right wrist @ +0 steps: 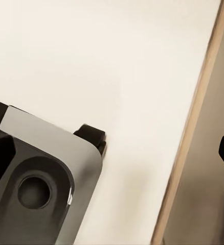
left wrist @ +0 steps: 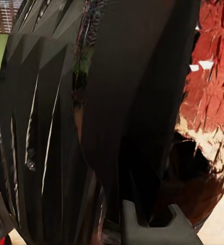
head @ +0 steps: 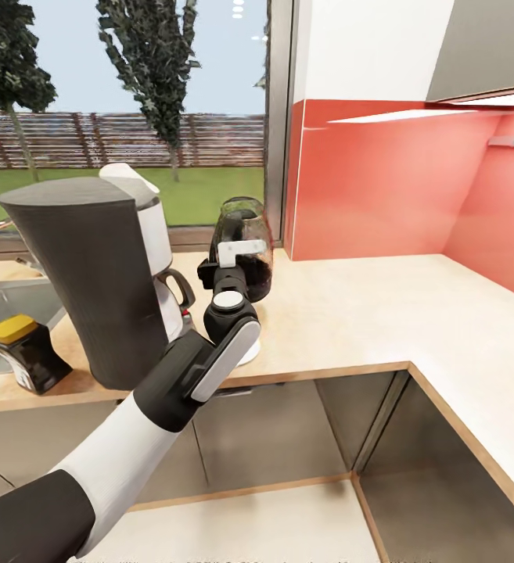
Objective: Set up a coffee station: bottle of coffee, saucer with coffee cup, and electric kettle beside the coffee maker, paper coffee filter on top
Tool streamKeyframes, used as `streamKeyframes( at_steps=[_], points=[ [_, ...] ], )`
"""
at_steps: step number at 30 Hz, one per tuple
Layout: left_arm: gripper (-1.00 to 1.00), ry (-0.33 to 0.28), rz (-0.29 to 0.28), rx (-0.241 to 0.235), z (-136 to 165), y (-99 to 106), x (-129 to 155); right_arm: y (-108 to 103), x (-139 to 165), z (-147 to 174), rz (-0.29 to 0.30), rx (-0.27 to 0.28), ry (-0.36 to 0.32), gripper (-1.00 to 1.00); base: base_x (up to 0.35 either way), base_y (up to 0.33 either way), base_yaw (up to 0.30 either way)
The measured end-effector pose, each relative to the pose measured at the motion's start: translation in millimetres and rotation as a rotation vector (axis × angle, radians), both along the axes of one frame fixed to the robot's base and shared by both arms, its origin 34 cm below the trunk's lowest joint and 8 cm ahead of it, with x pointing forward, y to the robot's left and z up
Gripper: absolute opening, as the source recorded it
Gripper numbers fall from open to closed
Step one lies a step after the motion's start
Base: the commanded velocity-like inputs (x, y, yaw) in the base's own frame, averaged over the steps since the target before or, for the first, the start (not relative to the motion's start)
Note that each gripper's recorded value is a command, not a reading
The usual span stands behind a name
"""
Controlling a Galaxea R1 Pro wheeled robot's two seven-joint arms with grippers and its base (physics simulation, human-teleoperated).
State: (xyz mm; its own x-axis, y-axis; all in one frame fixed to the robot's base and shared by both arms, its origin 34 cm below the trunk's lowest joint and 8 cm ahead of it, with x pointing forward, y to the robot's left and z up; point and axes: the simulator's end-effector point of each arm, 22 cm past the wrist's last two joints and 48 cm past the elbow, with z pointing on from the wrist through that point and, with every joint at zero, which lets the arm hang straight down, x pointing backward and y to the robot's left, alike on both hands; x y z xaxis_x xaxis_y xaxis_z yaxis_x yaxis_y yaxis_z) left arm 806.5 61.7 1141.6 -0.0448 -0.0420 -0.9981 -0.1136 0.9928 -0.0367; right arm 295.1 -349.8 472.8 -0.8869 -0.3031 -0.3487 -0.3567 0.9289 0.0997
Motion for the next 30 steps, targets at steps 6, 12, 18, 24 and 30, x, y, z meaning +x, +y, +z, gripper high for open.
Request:
streamKeyframes(
  at_steps=[6,12,18,24,30],
  points=[
    [-1.00,0.009,0.000,0.001,-6.1,-0.2,2.7,0.0,-3.2,-1.4,0.000,0.000,0.009,1.00,0.000,0.000,0.000],
    [-1.00,0.018,0.000,0.001,-12.1,0.0,5.5,0.0,-6.6,-2.8,0.000,0.000,0.018,1.00,0.000,0.000,0.000],
    [-1.00,0.026,0.000,0.001,-17.9,-0.2,7.9,0.0,-9.8,-4.0,0.000,0.000,0.027,1.00,0.000,0.000,0.000],
    [-1.00,0.034,0.001,0.001,-23.4,0.2,10.4,0.0,-12.6,-5.2,0.000,0.000,0.035,1.00,0.000,0.000,0.000],
    [-1.00,0.039,0.000,0.000,-26.1,0.0,11.1,0.0,-13.9,-5.7,0.000,0.000,0.038,1.00,0.000,0.000,0.000]
  ],
)
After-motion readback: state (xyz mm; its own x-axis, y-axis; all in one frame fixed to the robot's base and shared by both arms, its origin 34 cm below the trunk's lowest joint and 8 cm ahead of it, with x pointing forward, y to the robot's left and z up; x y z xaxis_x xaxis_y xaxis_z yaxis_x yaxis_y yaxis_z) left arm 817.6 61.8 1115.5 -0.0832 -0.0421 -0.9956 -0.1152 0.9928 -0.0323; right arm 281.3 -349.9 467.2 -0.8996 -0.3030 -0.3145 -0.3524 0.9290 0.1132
